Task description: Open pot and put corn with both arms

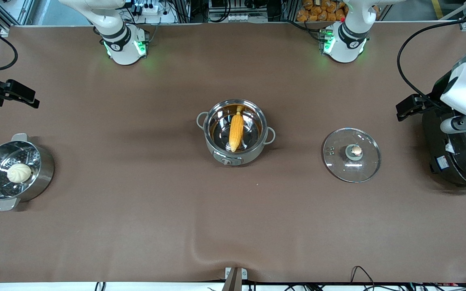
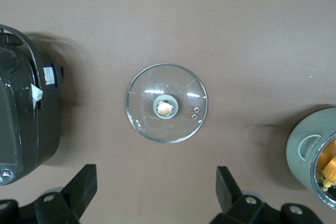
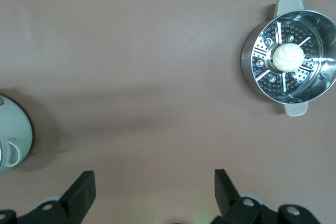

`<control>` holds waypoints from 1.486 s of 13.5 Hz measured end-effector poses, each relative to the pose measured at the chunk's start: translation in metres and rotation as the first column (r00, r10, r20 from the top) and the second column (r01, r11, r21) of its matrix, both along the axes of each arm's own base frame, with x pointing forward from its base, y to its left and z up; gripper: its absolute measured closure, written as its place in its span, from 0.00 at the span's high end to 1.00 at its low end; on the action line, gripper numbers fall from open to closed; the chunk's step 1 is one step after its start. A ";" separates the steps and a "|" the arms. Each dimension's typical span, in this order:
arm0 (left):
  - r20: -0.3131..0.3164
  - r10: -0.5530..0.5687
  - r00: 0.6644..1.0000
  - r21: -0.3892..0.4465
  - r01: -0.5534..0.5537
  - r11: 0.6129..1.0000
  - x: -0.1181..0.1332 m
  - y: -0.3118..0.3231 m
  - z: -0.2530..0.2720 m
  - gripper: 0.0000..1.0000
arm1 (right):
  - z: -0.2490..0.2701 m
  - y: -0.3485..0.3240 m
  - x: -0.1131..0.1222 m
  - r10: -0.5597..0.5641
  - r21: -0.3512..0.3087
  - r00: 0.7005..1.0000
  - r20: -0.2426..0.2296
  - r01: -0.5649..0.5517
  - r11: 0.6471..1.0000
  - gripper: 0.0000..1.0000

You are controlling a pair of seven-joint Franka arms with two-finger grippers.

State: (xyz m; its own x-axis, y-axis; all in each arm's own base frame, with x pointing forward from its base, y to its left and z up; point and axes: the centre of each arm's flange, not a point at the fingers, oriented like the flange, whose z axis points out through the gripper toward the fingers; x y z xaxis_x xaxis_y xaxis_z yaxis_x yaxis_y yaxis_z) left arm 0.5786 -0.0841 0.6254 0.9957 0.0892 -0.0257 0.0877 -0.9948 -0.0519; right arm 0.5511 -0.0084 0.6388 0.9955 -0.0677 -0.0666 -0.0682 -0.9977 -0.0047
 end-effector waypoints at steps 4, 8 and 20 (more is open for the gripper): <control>-0.008 -0.004 1.000 0.000 0.004 1.000 -0.003 -0.003 -0.002 1.00 | 0.000 0.000 0.001 0.005 0.001 1.000 0.006 -0.005 1.000 1.00; -0.023 0.001 1.000 -0.021 -0.002 1.000 -0.015 -0.003 -0.003 1.00 | 0.001 -0.001 0.001 0.006 0.008 1.000 0.011 -0.006 1.000 1.00; -0.019 -0.011 1.000 -0.035 0.010 0.999 -0.048 0.017 -0.004 1.00 | 0.015 -0.002 0.005 -0.008 0.057 0.998 0.070 0.004 0.998 1.00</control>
State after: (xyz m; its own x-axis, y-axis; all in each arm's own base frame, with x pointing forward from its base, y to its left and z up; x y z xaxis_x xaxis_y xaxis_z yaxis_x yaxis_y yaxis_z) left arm 0.5304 -0.0673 0.6214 0.9959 0.0771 -0.0477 0.0763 -0.9969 -0.0190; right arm 0.5561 -0.0103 0.6534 0.9975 -0.0714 -0.0006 -0.0712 -0.9953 -0.0662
